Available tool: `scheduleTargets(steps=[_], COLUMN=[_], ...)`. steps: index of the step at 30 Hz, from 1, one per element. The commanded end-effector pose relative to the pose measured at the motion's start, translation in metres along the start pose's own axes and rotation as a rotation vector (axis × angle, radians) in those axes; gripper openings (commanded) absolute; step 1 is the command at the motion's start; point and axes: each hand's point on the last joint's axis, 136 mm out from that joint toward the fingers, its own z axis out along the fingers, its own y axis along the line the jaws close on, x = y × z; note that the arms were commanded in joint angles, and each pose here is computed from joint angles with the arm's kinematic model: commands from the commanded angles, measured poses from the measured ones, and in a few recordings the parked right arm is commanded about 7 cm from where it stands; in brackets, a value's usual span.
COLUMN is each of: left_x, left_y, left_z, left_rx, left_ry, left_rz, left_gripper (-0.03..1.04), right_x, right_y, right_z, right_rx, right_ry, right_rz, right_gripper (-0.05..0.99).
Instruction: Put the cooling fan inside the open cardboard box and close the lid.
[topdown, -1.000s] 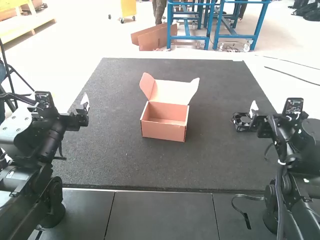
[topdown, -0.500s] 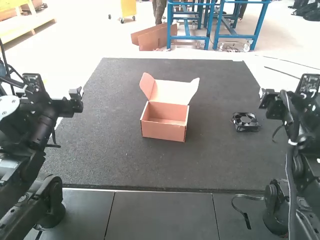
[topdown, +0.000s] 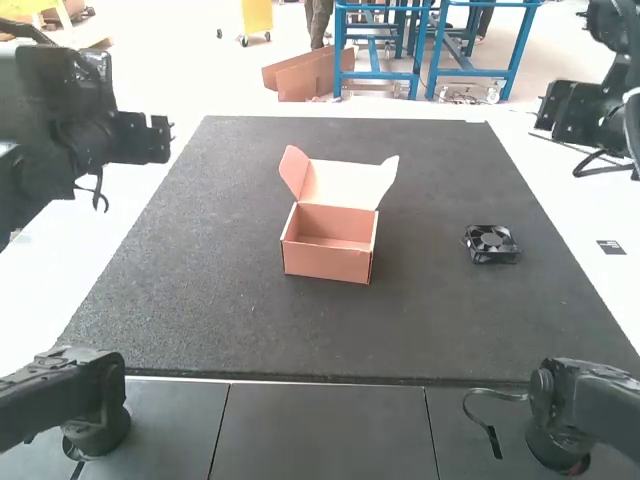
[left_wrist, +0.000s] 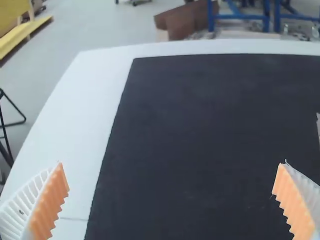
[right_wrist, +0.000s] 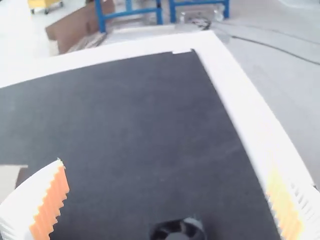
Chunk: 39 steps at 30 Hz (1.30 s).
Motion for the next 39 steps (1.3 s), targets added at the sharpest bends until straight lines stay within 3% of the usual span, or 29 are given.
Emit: scheduleTargets(steps=[1,8,16,27,39], left_x=[-0.026,-0.018,-0.019,-0.015,-0.007], left_y=[0.005,0.007,0.007,0.006,-0.006], left_z=[0.001,0.009,0.004,0.009,0.013], left_rx=[-0.018,-0.034,-0.028,-0.024,0.033], left_ry=[0.011,0.114,0.129,0.15,0.178], left_rz=[-0.014,-0.003,0.004,0.003,0.006], left_gripper=[0.97,0.97,0.97,0.97,0.97], right_x=[-0.024,-0.001,0.058,0.114,0.173], right_y=[0.0,-0.012,-0.032,-0.081,-0.085], right_z=[-0.001,0.032,0.059,0.089,0.13], right_rx=[0.01,0.068,0.102,0.112,0.058], right_ry=[0.019,0.268,0.536,0.766,0.945], right_rz=[0.034,0.056,-0.031,-0.171,-0.128], right_gripper=[0.9,0.89,0.9,0.89,0.89])
